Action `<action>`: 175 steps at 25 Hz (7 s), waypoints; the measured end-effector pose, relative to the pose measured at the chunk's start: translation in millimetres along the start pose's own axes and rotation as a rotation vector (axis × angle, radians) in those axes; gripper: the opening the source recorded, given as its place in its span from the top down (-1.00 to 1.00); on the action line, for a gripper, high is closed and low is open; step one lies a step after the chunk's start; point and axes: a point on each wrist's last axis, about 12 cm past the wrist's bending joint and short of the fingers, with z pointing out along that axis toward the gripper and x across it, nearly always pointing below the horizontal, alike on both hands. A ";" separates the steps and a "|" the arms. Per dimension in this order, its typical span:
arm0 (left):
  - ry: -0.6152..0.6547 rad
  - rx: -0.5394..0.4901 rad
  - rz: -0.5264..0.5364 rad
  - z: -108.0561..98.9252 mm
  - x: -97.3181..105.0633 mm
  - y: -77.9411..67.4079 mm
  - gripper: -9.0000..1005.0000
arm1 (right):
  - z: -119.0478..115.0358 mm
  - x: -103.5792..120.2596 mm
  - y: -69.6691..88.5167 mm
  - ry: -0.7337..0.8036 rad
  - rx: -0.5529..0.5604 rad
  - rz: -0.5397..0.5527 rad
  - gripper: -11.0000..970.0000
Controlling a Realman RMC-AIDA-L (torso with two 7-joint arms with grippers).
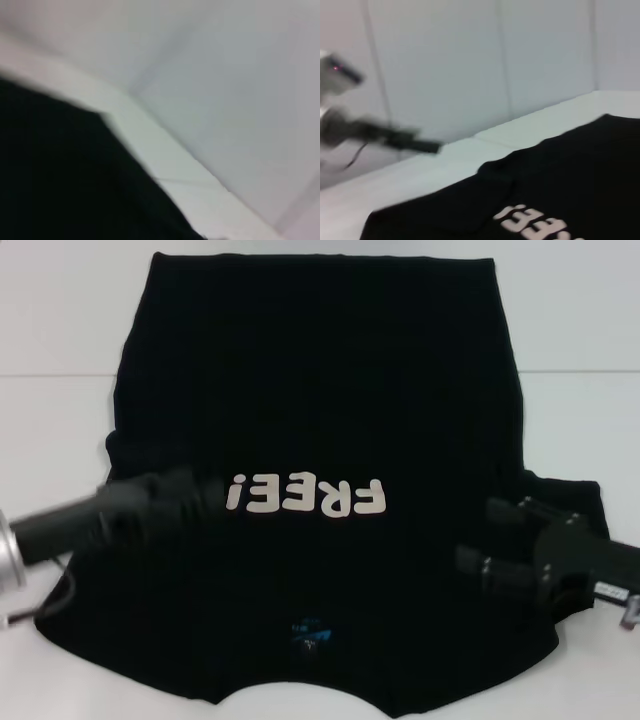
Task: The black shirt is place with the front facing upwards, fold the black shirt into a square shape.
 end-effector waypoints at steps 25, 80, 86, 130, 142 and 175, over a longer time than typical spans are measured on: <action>0.141 0.080 0.471 -16.6 27.5 -22.1 -0.88 | -101.4 -16.7 -38.5 0.295 0.298 1.046 -0.94; 0.037 0.013 0.452 -26.6 21.6 -18.1 -0.88 | -23.8 -38.9 -64.4 0.517 0.391 1.009 -0.45; 0.028 0.004 0.451 -29.2 20.7 -17.3 -0.88 | -21.7 -39.1 -63.9 0.532 0.390 0.998 0.38; 0.024 -0.019 0.400 -37.2 25.7 -16.7 -0.88 | -23.2 -93.9 -80.8 0.396 0.361 0.856 0.84; 0.024 -0.019 0.397 -37.5 26.1 -16.8 -0.88 | 38.8 -120.0 -62.6 0.515 0.235 0.706 0.84; 0.023 -0.021 0.394 -35.4 25.9 -16.1 -0.88 | 18.9 -80.6 -60.0 0.570 0.216 0.879 -0.42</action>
